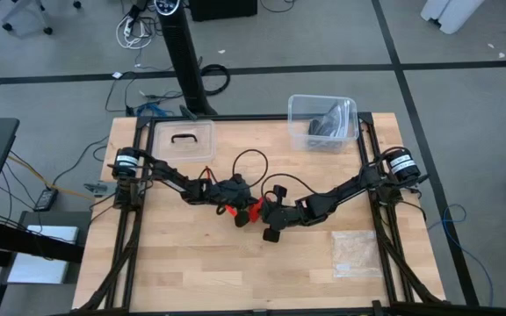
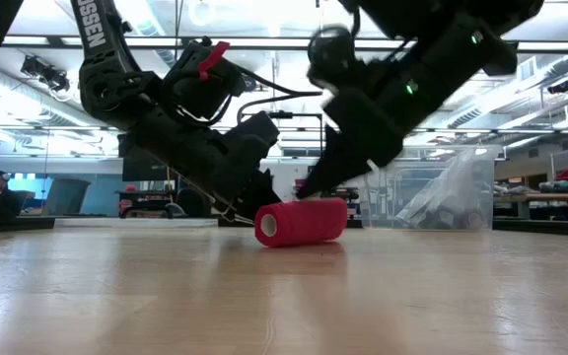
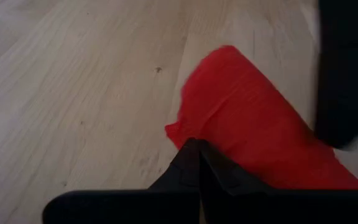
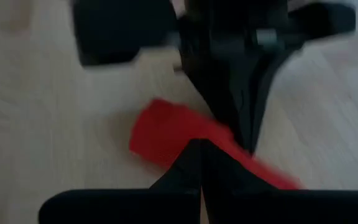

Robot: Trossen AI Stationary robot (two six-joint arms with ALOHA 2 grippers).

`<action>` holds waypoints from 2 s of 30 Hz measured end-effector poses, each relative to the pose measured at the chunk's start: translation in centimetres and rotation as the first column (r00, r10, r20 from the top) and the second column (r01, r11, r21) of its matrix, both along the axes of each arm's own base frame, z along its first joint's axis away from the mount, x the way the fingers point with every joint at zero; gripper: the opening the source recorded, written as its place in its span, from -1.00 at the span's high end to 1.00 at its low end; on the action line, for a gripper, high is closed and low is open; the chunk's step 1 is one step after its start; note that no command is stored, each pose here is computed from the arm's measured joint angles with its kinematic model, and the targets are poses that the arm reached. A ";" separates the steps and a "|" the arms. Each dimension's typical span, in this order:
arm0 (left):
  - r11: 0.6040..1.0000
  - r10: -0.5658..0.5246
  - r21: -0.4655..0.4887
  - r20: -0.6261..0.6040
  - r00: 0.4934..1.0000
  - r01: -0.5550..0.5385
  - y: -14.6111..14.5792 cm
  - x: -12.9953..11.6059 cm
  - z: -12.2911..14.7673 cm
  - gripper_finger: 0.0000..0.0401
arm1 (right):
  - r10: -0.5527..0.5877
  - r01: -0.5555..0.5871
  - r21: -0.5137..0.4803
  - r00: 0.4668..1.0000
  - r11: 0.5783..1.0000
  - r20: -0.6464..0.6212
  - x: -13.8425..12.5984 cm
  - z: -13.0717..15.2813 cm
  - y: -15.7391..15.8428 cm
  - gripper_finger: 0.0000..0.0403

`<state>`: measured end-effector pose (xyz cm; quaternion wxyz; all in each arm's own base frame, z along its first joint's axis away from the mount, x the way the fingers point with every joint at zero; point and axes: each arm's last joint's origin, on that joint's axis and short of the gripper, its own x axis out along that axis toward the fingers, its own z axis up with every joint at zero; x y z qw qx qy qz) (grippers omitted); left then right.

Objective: Roll bandage
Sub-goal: Roll the red bandage

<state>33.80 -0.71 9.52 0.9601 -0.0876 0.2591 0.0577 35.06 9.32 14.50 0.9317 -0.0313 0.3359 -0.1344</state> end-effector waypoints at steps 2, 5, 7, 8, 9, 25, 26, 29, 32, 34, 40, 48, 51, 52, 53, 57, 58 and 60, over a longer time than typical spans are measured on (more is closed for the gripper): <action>1.000 -0.002 -0.001 0.003 1.000 0.002 0.0 0.0 0.0 1.00 | -0.001 0.001 -0.015 1.000 1.000 0.018 0.2 0.5 0.1 1.00; 1.000 -0.002 -0.001 0.002 1.000 0.002 0.0 0.0 0.0 1.00 | -0.013 0.013 -0.030 1.000 0.999 0.014 0.3 0.5 -0.2 1.00; 1.000 -0.002 -0.001 0.002 1.000 0.002 0.0 0.0 0.0 1.00 | -0.028 0.028 -0.027 0.999 0.999 0.017 0.4 0.5 -0.5 1.00; 1.000 -0.003 -0.001 0.002 1.000 0.003 0.0 0.0 0.0 1.00 | -0.032 0.032 -0.021 0.999 0.999 0.013 0.4 0.4 -0.6 1.00; 1.000 -0.002 -0.001 0.002 1.000 0.002 0.0 0.0 0.0 1.00 | -0.033 0.033 -0.016 0.999 0.999 0.006 0.4 0.3 -0.7 1.00; 0.999 -0.034 -0.019 0.099 0.994 0.036 -0.2 0.4 0.8 1.00 | -0.025 0.026 0.032 0.999 0.999 -0.029 -1.8 -1.7 1.2 1.00; 0.999 -0.040 -0.024 0.119 0.992 0.043 -0.2 0.5 1.0 1.00 | -0.027 0.028 0.034 0.999 0.999 -0.030 -1.9 -1.8 1.2 1.00; 0.998 -0.042 -0.030 0.186 0.982 0.048 -0.2 0.7 1.7 1.00 | -0.024 0.025 0.034 0.999 0.999 -0.033 -2.0 -1.8 1.3 1.00; 0.991 -0.071 -0.088 0.260 0.963 0.097 -0.3 0.9 2.6 1.00 | -0.020 0.022 0.033 0.999 0.999 -0.037 -2.1 -1.9 1.4 1.00; 0.983 -0.098 -0.125 0.268 0.958 0.136 -0.4 0.9 2.7 1.00 | -0.019 0.020 0.035 0.999 0.999 -0.038 -2.1 -1.9 1.4 1.00; 0.990 -0.059 -0.118 0.116 0.992 0.072 -0.6 0.4 1.2 1.00 | -0.014 0.015 0.030 0.999 0.999 -0.039 -2.1 -1.9 1.4 1.00; 0.995 -0.023 -0.096 0.056 0.998 0.029 -0.6 0.1 0.6 1.00 | -0.014 0.015 0.030 0.999 0.999 -0.037 -2.0 -1.9 1.4 1.00; 0.995 -0.024 -0.094 0.052 0.998 0.029 -0.6 0.1 0.6 1.00 | -0.013 0.014 0.029 0.999 0.999 -0.038 -2.0 -1.9 1.4 1.00; 0.995 -0.026 -0.093 0.051 0.998 0.031 -0.6 0.1 0.6 1.00 | -0.013 0.014 0.029 0.999 0.999 -0.038 -2.0 -1.9 1.4 1.00; 0.995 -0.032 -0.088 0.048 0.998 0.036 -0.7 0.1 0.5 1.00 | -0.012 0.013 0.028 0.999 1.000 -0.038 -2.0 -1.9 1.4 1.00; 0.996 -0.048 -0.073 0.046 0.998 0.051 -1.0 0.1 0.3 1.00 | -0.008 0.009 0.024 0.999 1.000 -0.041 -2.0 -1.9 1.4 1.00; 0.996 -0.049 -0.072 0.047 0.998 0.052 -1.1 0.1 0.2 1.00 | -0.007 0.008 0.023 0.999 1.000 -0.041 -2.0 -1.9 1.4 1.00; 0.996 -0.051 -0.064 0.038 0.998 0.054 -1.2 0.1 -0.1 1.00 | -0.004 0.005 0.019 0.999 1.000 -0.040 -2.0 -1.9 1.4 1.00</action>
